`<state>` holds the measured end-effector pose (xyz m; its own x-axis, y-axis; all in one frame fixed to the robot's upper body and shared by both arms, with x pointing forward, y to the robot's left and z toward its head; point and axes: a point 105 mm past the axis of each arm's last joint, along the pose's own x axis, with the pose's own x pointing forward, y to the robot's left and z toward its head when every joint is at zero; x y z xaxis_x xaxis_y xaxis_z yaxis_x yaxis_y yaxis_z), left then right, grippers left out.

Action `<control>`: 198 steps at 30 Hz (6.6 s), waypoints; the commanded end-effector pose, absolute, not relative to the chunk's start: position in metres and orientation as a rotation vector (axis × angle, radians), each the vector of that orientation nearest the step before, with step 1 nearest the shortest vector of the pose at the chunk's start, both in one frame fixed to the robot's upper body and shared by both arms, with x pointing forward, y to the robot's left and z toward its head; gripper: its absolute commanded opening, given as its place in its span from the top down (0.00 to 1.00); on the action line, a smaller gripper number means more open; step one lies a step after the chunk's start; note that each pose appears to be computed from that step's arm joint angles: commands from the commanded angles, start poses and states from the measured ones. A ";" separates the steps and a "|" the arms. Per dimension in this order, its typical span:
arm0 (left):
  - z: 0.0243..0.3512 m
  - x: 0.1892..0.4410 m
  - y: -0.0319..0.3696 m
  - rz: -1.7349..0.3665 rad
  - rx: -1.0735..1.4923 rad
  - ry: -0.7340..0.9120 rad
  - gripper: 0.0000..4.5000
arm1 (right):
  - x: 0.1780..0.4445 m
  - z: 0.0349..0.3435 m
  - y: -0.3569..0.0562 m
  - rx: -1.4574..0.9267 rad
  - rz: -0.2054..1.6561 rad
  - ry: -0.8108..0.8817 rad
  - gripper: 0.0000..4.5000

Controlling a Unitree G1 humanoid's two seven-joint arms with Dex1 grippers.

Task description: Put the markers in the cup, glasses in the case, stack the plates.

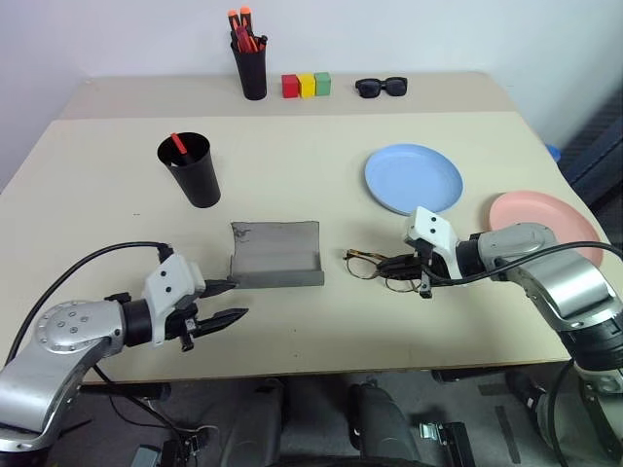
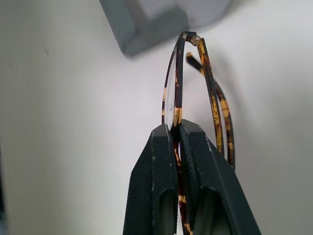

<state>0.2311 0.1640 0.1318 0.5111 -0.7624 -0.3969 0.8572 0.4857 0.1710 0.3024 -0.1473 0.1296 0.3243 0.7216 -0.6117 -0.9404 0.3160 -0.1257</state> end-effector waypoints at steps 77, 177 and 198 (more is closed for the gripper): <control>0.145 0.221 0.235 -0.692 0.233 0.120 0.47 | 0.332 0.170 0.002 -0.700 1.179 0.201 0.99; 0.165 0.244 0.030 -1.462 0.162 -0.086 1.00 | 0.294 0.205 -0.323 -1.045 0.371 0.373 0.99; 0.156 0.255 0.047 -1.384 0.164 -0.070 1.00 | 0.266 0.170 -0.290 -0.668 0.523 0.378 0.14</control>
<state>0.2580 0.0449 0.1449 0.1794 -0.9810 -0.0732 0.9786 0.1704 0.1152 0.2682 -0.2972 0.1608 0.8022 0.2977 -0.5175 -0.5605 0.6740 -0.4812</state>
